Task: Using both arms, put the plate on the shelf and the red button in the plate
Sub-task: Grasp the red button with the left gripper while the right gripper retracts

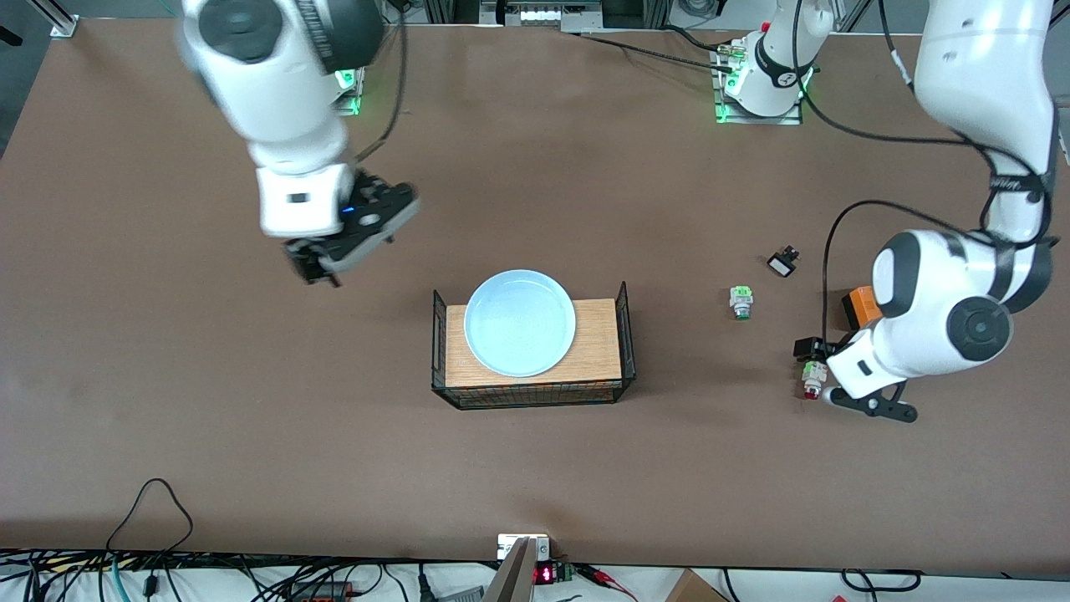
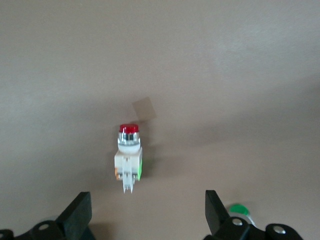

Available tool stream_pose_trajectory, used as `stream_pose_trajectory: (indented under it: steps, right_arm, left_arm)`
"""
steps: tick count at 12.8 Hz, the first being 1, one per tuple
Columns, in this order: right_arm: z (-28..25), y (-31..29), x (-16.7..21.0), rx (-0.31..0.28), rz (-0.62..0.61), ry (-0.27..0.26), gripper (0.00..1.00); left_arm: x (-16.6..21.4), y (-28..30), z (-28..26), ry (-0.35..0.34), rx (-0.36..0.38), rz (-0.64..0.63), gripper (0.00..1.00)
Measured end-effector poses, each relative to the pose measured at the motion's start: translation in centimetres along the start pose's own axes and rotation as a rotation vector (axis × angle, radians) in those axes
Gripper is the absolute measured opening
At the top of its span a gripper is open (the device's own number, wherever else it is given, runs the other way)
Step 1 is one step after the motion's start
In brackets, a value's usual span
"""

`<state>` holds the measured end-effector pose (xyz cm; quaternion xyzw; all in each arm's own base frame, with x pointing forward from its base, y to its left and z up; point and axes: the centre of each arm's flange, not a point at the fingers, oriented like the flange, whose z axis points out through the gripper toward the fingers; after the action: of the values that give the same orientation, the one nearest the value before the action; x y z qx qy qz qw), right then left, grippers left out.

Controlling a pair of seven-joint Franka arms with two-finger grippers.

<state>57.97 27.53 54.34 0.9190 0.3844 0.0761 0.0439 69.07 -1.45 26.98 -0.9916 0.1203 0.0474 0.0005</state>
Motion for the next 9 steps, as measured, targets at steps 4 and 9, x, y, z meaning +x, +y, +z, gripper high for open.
stream_pose_trajectory:
  steps: [4,9]
  right_arm:
    - [-1.9,7.5,-4.8,0.020,0.229,-0.025,1.00]
    - [-5.9,11.0,-9.9,0.032,0.448,-0.067,1.00]
  left_arm:
    - [-0.7,-2.6,6.4,0.050,0.010,0.052,1.00]
    - [-1.5,-3.8,9.4,0.044,0.003,0.068,0.94]
